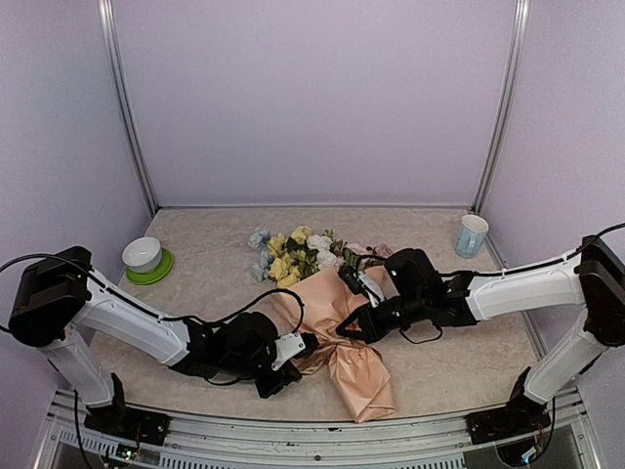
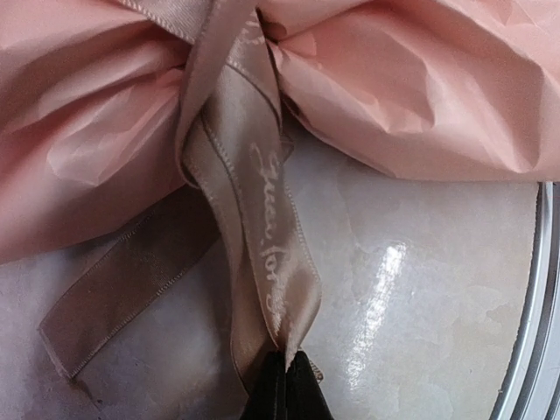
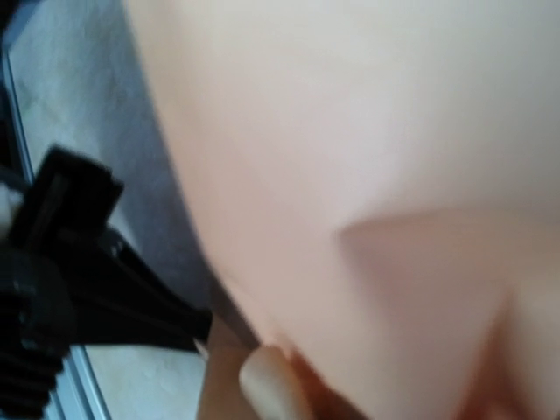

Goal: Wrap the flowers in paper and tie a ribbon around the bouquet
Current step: Cross the half-tied ribbon over the folded bouquet.

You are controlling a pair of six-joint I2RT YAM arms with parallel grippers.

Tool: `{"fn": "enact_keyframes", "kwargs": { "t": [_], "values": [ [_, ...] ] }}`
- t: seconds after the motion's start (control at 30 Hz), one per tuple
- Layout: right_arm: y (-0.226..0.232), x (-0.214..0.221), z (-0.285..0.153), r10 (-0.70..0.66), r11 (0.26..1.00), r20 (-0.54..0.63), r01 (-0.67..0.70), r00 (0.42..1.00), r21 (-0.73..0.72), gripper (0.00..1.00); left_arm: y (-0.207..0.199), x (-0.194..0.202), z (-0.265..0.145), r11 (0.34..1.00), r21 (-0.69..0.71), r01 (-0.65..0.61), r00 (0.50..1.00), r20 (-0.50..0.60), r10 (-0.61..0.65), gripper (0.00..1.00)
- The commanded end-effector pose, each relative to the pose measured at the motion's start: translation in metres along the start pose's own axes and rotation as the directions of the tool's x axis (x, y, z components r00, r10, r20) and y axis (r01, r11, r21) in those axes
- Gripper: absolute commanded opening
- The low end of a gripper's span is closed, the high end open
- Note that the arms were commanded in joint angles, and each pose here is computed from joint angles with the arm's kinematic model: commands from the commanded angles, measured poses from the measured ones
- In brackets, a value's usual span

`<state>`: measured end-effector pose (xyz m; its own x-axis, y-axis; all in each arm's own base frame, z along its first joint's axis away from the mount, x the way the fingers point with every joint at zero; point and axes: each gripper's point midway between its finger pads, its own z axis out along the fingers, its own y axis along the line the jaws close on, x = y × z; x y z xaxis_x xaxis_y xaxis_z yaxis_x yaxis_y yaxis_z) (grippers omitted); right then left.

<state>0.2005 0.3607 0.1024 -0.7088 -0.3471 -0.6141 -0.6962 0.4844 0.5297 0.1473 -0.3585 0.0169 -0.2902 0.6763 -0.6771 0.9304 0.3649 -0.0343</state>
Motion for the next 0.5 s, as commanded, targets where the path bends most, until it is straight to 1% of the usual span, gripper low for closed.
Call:
{"fn": "enact_keyframes", "kwargs": {
  "t": [0.0,0.1,0.3,0.47],
  "values": [
    [-0.001,-0.030,-0.023,0.085,0.996,0.155,-0.082,0.984,-0.025,0.00,-0.001,-0.012,-0.003,1.000,0.002,-0.021,0.999,0.028,0.021,0.00],
    [-0.010,-0.029,-0.030,0.145,0.989,0.198,-0.142,0.970,-0.031,0.00,-0.002,-0.009,-0.001,1.000,0.006,-0.023,1.000,0.017,0.023,0.00],
    [-0.020,-0.023,-0.029,0.185,0.983,0.210,-0.183,0.960,-0.030,0.00,-0.002,-0.011,0.001,0.999,0.008,-0.040,0.999,0.013,0.039,0.00],
    [-0.028,-0.028,-0.034,0.219,0.976,0.242,-0.215,0.945,-0.041,0.02,-0.001,-0.007,0.003,0.999,0.003,-0.040,0.999,-0.002,0.040,0.00]
  ]
}}
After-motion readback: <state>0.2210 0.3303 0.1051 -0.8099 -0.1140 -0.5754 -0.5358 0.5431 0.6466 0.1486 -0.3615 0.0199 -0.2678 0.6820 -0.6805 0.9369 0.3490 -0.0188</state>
